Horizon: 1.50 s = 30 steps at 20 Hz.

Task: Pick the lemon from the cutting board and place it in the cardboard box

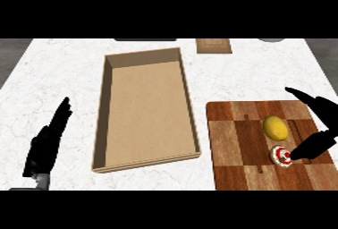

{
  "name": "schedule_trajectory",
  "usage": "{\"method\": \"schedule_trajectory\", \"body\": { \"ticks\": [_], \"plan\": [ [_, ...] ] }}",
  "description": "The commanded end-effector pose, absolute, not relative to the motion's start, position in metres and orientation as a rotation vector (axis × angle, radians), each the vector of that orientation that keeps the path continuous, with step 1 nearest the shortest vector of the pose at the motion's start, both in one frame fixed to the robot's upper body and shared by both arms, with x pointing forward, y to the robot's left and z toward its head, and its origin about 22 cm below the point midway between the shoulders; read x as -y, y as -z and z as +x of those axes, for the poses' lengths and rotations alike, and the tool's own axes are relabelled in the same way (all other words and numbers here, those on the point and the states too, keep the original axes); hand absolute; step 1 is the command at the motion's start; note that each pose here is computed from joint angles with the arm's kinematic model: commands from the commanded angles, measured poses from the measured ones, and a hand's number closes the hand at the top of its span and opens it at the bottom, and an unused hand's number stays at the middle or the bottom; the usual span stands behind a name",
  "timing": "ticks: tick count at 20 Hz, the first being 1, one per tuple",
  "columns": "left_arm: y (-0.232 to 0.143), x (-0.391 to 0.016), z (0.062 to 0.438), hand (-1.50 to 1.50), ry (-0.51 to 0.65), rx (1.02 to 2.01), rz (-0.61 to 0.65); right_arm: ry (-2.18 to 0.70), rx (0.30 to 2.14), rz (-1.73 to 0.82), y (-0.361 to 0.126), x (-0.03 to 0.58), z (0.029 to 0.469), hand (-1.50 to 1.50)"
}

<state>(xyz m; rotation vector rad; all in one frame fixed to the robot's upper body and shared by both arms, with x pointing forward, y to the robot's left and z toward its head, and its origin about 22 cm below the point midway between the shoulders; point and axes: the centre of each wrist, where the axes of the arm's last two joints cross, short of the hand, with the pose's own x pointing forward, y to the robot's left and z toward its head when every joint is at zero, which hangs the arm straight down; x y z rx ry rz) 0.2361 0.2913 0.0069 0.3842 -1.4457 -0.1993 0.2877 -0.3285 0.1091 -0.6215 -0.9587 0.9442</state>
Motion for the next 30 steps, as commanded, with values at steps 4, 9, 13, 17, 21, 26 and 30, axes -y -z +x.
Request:
{"method": "schedule_trajectory", "body": {
  "ticks": [4,9,13,17,21,26,30],
  "plan": [
    [-0.017,-0.290,0.249,0.00,0.183,1.455,0.372,-0.957,0.859,-0.672,-0.101,0.315,0.288,-1.50],
    [-0.009,-0.295,0.244,0.00,0.189,1.438,0.383,-0.941,0.852,-0.650,-0.080,0.316,0.291,-1.50],
    [-0.010,-0.284,0.238,0.00,0.196,1.443,0.385,-0.946,0.862,-0.652,-0.078,0.322,0.286,-1.50],
    [-0.006,-0.286,0.243,0.00,0.187,1.443,0.373,-0.954,0.859,-0.661,-0.056,0.330,0.286,-1.50],
    [-0.012,-0.296,0.240,0.00,0.200,1.460,0.378,-0.953,0.866,-0.659,-0.048,0.330,0.287,-1.50],
    [-0.010,-0.289,0.239,0.00,0.200,1.441,0.374,-0.929,0.875,-0.646,-0.040,0.334,0.290,-1.50],
    [-0.013,-0.298,0.247,0.00,0.198,1.444,0.383,-0.932,0.889,-0.659,-0.047,0.330,0.296,-1.50]
  ]
}}
